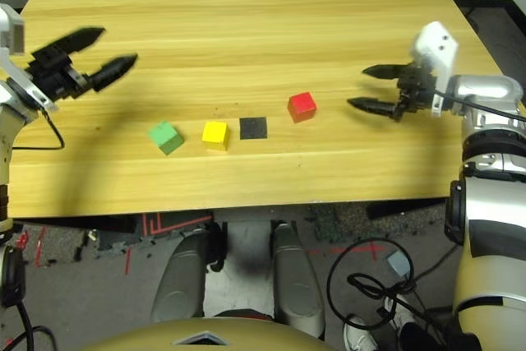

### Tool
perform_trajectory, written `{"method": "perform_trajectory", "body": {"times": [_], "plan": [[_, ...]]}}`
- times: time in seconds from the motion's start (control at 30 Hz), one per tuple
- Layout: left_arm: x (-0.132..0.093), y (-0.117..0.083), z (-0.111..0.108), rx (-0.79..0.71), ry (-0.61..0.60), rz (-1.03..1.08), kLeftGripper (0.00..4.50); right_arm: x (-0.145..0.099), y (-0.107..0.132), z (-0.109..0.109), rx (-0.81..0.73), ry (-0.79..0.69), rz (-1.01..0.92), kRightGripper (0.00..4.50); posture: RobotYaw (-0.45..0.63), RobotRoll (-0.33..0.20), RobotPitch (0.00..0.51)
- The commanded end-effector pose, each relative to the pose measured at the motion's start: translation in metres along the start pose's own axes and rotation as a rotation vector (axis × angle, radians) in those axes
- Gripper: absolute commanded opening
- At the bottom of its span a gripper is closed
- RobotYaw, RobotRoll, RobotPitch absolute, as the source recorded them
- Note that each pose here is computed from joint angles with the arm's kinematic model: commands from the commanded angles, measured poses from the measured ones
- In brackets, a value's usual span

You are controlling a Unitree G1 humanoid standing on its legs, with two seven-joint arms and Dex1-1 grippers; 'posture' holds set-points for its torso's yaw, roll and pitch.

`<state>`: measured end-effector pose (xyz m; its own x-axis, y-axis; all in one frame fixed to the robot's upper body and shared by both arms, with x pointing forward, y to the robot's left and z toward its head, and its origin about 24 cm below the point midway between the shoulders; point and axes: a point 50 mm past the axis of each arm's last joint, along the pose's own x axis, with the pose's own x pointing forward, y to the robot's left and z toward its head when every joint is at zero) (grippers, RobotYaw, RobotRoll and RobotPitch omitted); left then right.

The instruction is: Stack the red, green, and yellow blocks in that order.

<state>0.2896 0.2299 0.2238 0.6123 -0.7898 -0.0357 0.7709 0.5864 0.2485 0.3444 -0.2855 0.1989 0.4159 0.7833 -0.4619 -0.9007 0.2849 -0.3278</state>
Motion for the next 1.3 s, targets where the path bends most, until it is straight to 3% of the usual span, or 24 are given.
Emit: {"method": "perform_trajectory", "body": {"times": [0.03, 0.2, 0.73, 0.83, 1.0, 1.13, 1.3], "plan": [[0.009, -0.02, -0.005, -0.018, 0.07, -0.145, 4.48, 0.016, 0.001, 0.007, -0.065, 0.046, 0.114, 4.5, 0.16, -0.06, 0.208], [0.014, -0.04, -0.013, -0.04, 0.143, -0.23, 4.48, 0.039, 0.0, 0.019, -0.138, 0.066, 0.19, 4.5, 0.2, -0.056, 0.209], [0.003, -0.062, -0.011, -0.042, 0.175, -0.176, 4.48, 0.075, -0.004, 0.04, -0.181, 0.097, 0.223, 4.5, 0.37, -0.032, 0.216], [0.0, -0.065, -0.011, -0.046, 0.18, -0.16, 4.5, 0.08, -0.002, 0.041, -0.18, 0.102, 0.249, 3.9, 0.38, -0.029, 0.219], [-0.003, -0.066, -0.01, -0.052, 0.182, -0.138, 4.5, 0.085, 0.0, 0.039, -0.195, 0.127, 0.268, 2.1, 0.41, -0.025, 0.227], [-0.003, -0.067, -0.01, -0.059, 0.185, -0.133, 4.5, 0.086, -0.001, 0.044, -0.194, 0.137, 0.29, 2.02, 0.41, -0.028, 0.23], [-0.001, -0.066, -0.008, -0.06, 0.189, -0.138, 4.5, 0.098, -0.002, 0.066, -0.195, 0.073, 0.336, 2.02, 0.4, -0.035, 0.229]]}}
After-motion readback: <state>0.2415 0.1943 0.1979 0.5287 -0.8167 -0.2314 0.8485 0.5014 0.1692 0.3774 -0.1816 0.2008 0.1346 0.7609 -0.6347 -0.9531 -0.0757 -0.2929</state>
